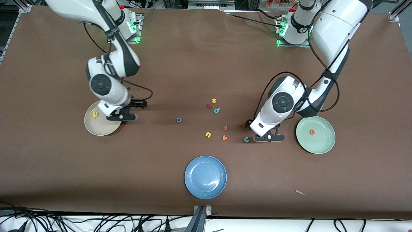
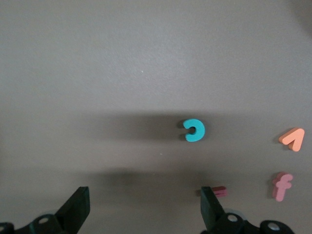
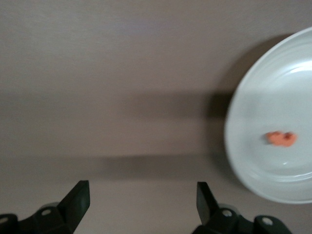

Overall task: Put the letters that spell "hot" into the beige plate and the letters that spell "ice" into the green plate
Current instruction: 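Move the left gripper to the maroon bar while the right gripper reaches the blue o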

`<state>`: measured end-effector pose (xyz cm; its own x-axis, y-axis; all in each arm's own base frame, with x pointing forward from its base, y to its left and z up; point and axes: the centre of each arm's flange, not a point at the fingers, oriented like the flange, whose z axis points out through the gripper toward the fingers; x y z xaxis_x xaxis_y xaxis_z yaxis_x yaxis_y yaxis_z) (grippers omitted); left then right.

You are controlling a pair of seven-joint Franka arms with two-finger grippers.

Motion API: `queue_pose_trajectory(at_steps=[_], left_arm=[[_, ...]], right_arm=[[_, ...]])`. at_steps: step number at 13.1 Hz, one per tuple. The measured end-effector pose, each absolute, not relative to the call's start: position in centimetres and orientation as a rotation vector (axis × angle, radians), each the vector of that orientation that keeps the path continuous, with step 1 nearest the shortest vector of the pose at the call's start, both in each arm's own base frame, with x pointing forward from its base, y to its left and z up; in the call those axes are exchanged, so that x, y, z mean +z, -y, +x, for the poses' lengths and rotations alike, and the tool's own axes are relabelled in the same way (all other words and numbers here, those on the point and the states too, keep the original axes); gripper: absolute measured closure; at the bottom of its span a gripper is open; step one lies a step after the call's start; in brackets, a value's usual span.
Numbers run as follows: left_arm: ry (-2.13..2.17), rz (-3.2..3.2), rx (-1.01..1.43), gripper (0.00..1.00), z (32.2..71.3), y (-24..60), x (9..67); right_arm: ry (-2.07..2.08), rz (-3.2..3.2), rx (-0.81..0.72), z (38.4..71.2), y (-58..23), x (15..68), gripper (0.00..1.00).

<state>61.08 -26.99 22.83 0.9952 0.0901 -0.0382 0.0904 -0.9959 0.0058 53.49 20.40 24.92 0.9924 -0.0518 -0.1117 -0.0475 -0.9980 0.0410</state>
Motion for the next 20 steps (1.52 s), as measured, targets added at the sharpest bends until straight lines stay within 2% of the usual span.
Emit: queue_pose_trajectory(at_steps=[3, 7, 11, 20], left_arm=[[-0.475, 3.104, -0.092, 0.00, 60.3, 28.5, 21.5], [-0.621, 3.085, -0.110, 0.00, 59.3, 30.3, 20.7], [-0.596, 3.093, -0.132, 0.00, 58.6, 31.3, 19.7], [-0.352, 3.117, -0.145, 0.02, 57.6, 34.4, 18.5]], right_arm=[[0.373, 3.116, -0.106, 51.8, -26.0, 24.5, 0.03], [0.509, 3.122, -0.075, 50.8, -28.7, 22.8, 0.03], [0.542, 3.160, -0.007, 50.9, -30.9, 23.5, 0.05], [0.533, 3.222, 0.042, 50.1, -33.2, 20.1, 0.05]])
